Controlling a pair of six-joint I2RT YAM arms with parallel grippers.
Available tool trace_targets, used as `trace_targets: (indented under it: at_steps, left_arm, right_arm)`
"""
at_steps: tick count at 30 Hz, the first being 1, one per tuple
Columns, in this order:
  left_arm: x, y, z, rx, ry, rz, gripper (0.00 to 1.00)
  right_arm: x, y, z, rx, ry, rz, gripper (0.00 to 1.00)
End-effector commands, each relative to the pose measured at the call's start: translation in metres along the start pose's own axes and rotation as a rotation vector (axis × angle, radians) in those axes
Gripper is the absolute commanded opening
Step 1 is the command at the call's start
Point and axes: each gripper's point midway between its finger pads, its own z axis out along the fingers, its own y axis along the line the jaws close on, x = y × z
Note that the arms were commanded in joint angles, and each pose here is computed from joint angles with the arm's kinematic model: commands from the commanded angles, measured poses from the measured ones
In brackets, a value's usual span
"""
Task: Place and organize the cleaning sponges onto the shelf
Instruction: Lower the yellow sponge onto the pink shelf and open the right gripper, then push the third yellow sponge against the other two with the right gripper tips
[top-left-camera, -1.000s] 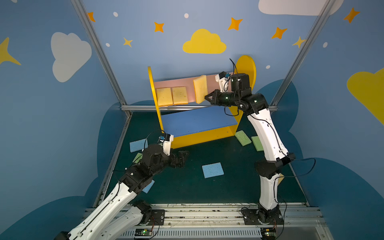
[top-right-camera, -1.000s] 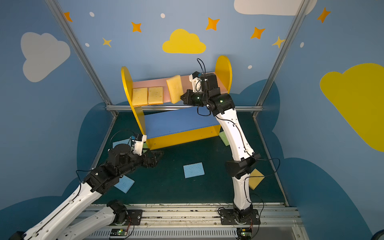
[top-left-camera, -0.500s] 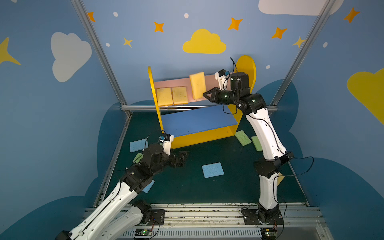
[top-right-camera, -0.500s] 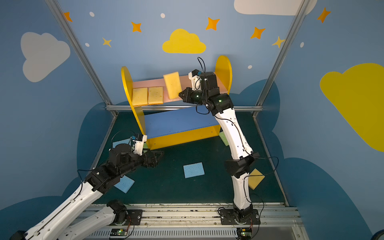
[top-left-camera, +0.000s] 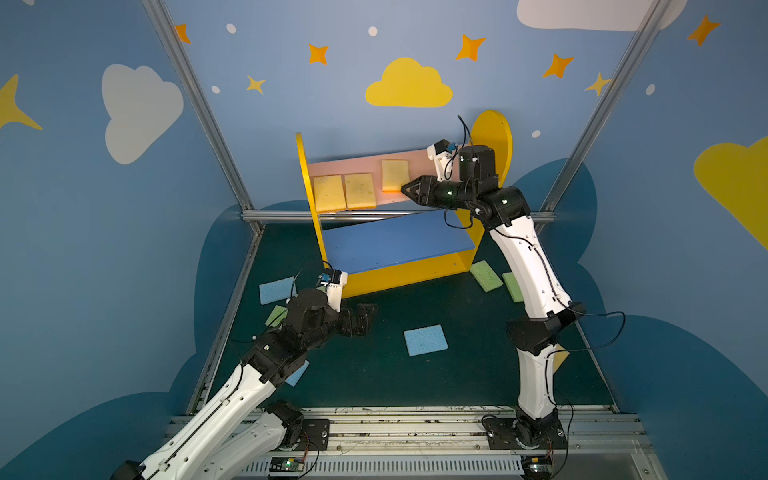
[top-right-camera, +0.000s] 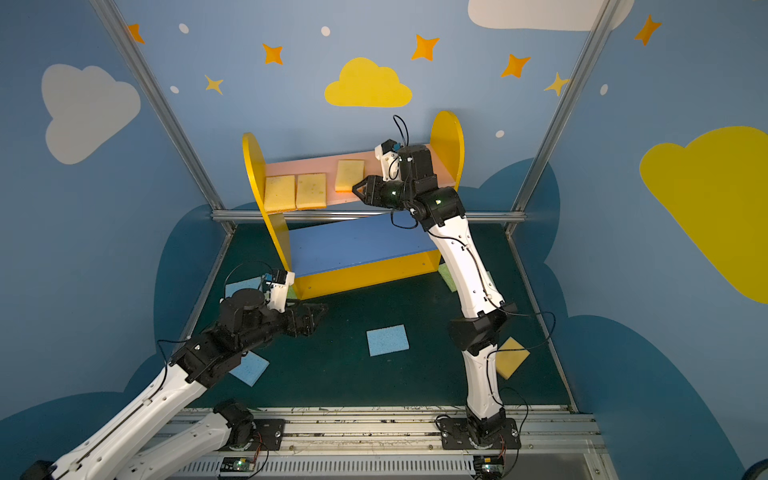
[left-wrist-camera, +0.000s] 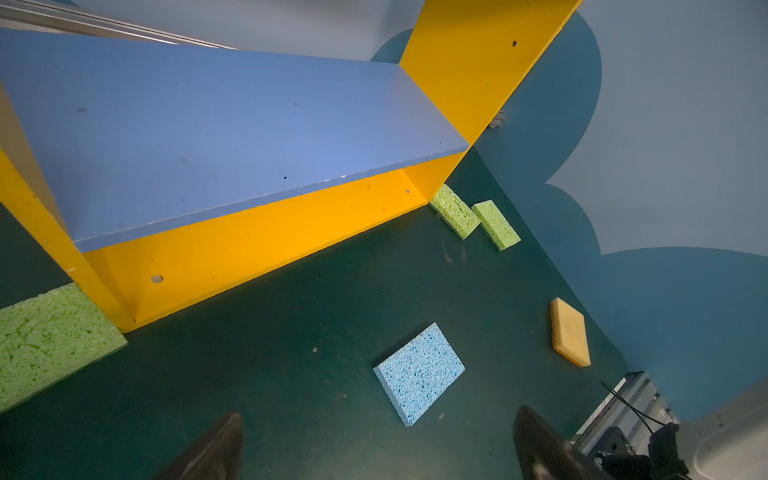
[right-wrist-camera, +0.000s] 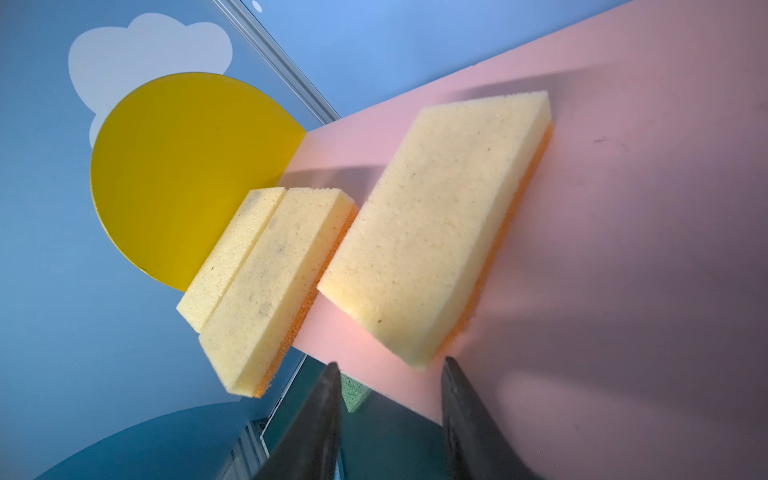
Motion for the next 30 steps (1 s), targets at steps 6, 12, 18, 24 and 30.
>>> trace_targets:
  at_steps: [6,12,18,24,30]
  left_arm:
    - [-0.003,-0.002,0.001,0.015,-0.008,-0.003,1.00]
    - [-0.003,-0.003,0.000,0.016,-0.009,-0.001,1.00]
    - [-0.003,-0.001,-0.001,0.009,-0.008,0.002,1.00]
    - [-0.001,0.000,-0.001,0.008,-0.008,0.000,1.00]
    - [0.002,0.003,-0.001,0.005,-0.008,-0.006,1.00]
  right_arm:
    - [-0.005,0.006,-0.011,0.017,-0.027,-0.055,0.46]
    - [-0.009,0.006,-0.006,0.027,-0.051,-0.082,0.47]
    - [-0.008,0.008,0.008,0.059,-0.071,-0.140,0.49]
    - [-0.002,0.000,0.021,0.121,-0.067,-0.184,0.51]
    - [-0.002,-0.014,0.025,0.201,-0.078,-0.204,0.51]
